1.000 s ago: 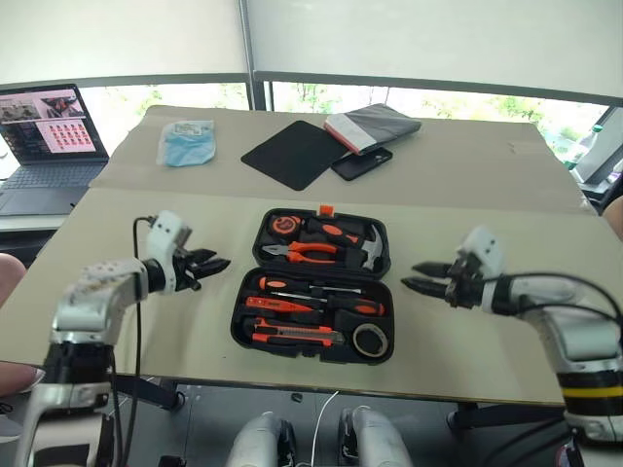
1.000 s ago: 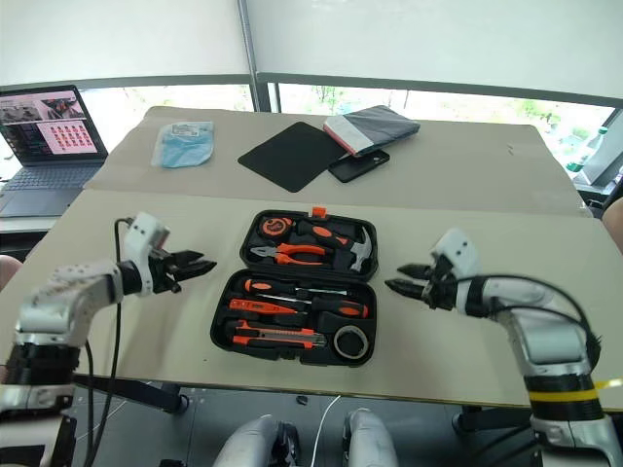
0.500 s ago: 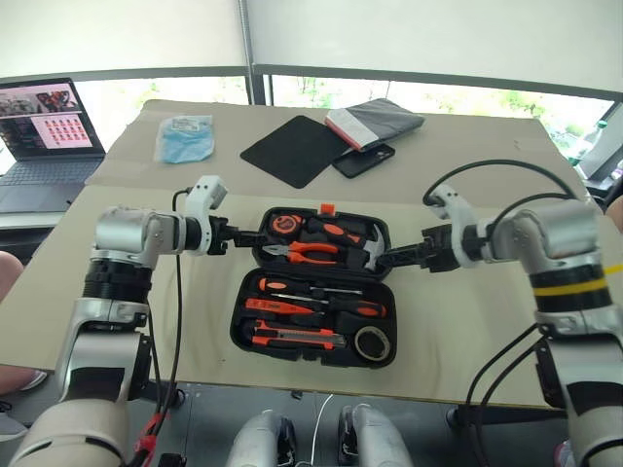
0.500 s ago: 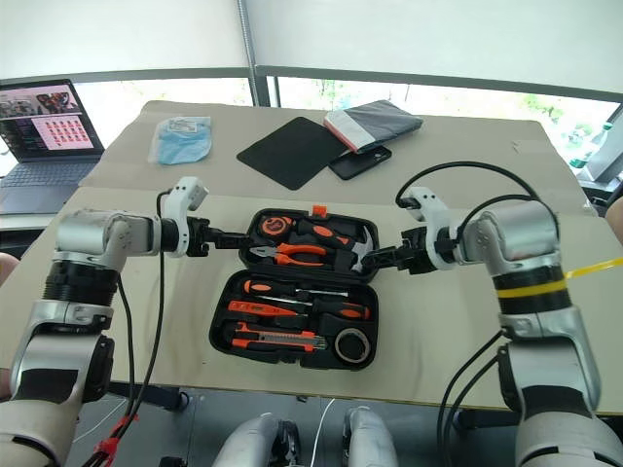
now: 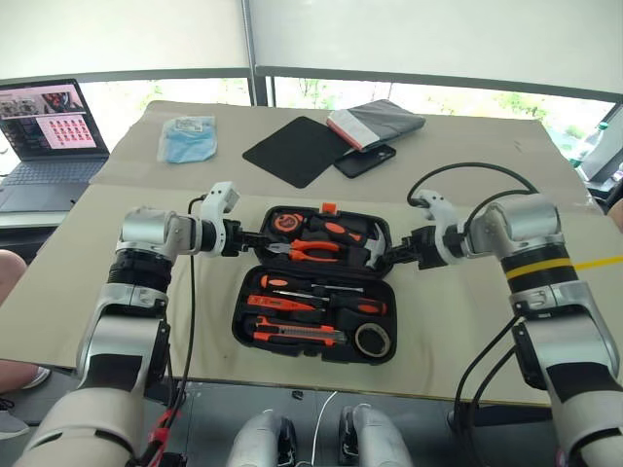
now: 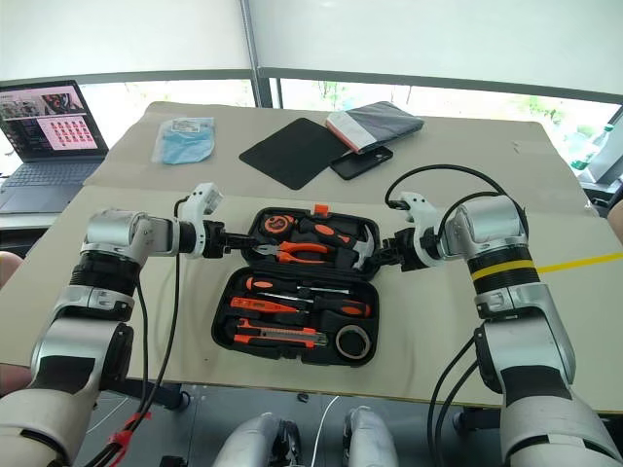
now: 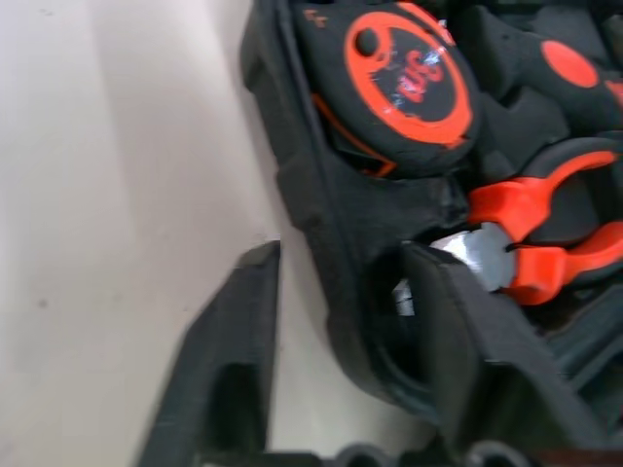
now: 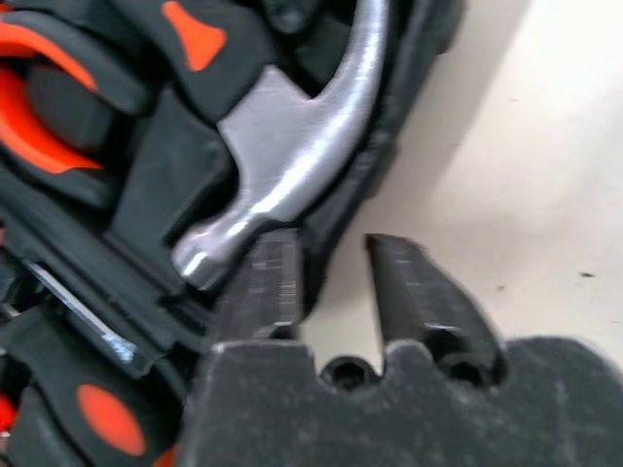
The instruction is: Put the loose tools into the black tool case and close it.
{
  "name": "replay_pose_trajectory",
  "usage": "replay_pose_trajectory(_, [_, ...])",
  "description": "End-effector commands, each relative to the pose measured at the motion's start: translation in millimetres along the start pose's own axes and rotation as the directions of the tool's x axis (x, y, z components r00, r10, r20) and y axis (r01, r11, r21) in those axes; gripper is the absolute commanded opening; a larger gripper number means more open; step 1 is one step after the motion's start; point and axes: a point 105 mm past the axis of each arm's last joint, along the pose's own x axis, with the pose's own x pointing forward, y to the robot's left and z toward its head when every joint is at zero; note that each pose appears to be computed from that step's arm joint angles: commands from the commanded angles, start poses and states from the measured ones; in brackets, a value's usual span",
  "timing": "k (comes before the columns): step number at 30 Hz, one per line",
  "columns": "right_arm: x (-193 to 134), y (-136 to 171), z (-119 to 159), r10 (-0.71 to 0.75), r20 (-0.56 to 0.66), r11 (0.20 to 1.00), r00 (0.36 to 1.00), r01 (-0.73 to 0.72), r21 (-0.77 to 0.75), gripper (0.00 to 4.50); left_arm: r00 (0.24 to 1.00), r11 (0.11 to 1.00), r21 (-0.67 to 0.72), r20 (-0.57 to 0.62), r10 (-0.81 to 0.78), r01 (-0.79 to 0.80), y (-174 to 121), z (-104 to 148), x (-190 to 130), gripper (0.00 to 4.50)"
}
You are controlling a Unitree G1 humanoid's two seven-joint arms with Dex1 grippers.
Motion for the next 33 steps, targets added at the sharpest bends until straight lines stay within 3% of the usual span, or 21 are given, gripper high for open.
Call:
replay_pose_trajectory(1, [-2.3,-12.4,-2.0,-0.044,0.006,0.998,0.999,0.043,0.055,0.0,0.998,1.0,-0.002,0.064,0.031,-0.03,5.7,17.0,-10.1,0.39])
replay_pose_trajectory(2, [-1.5,-11.8,-0.6,-0.034,0.022,0.998,0.999,0.033,0.056,0.0,0.997,1.0,-0.006,0.072,0.025,-0.024,5.8,17.6,-10.5,0.09])
replay_pose_trajectory(4, [-1.5,-5.2,11.6,0.016,0.123,1.0,0.992,-0.019,0.023,0.0,0.994,1.0,-0.008,0.109,0.002,-0.001,4.9,19.8,-12.3,0.01])
replay_pose_trajectory(7, [-14.8,10.5,34.1,0.124,0.322,0.989,0.938,-0.091,-0.116,0.0,0.939,0.989,0.029,0.312,-0.145,0.143,-9.2,37.5,-23.8,0.01])
replay_pose_trajectory(10, [-34.8,17.2,47.5,0.166,0.508,0.934,0.845,0.031,-0.356,0.0,0.86,0.98,0.079,0.47,-0.2,0.185,-9.8,41.0,-42.5,0.01])
replay_pose_trajectory(13, [-47.2,18.1,42.0,0.169,0.584,0.825,0.794,0.21,-0.525,0.0,0.782,0.975,0.152,0.583,-0.219,0.16,-6.7,35.2,-62.4,0.01])
replay_pose_trajectory(14, [-50.8,18.7,40.0,0.175,0.611,0.767,0.772,0.282,-0.576,0.0,0.77,0.975,0.16,0.598,-0.221,0.156,-5.6,31.4,-66.7,0.01])
replay_pose_trajectory(15, [-50.8,17.8,27.0,0.194,0.612,0.635,0.767,0.377,-0.674,0.0,0.759,0.976,0.184,0.618,-0.205,0.114,-0.7,23.7,-73.2,0.01])
replay_pose_trajectory(18, [-39.8,15.8,-15.2,0.243,0.557,0.371,0.795,0.454,-0.81,0.0,0.757,0.951,0.309,0.618,-0.213,0.016,0.4,-2.0,-83.6,0.01])
replay_pose_trajectory(21, [-33.0,11.9,-38.5,0.261,0.541,0.204,0.799,0.502,-0.84,0.0,0.77,0.884,0.467,0.565,-0.297,-0.001,-10.7,-30.3,-84.0,0.01])
replay_pose_trajectory(24, [-29.6,13.3,-49.7,0.296,0.563,0.048,0.772,0.576,-0.816,0.0,0.767,0.817,0.556,0.588,-0.257,-0.154,-4.2,-47.5,-88.3,0.01])
replay_pose_trajectory(26, [-24.5,8.5,-55.7,0.287,0.576,0.022,0.766,0.596,-0.803,0.0,0.802,0.717,0.677,0.518,-0.299,-0.169,-9.4,-68.1,-86.9,0.72])
replay_pose_trajectory(30, [-18.6,-0.8,-76.1,0.278,0.522,0.0,0.807,0.543,-0.84,1.35,0.843,0.667,0.725,0.459,-0.281,-0.173,2.3,-96.6,-93.6,2.03])
replay_pose_trajectory(33, [-30.2,-10.1,-81.9,0.249,0.529,-0.017,0.811,0.55,-0.835,2.42,0.879,0.69,0.702,0.427,-0.212,-0.174,19.5,-107.6,-107.5,3.11])
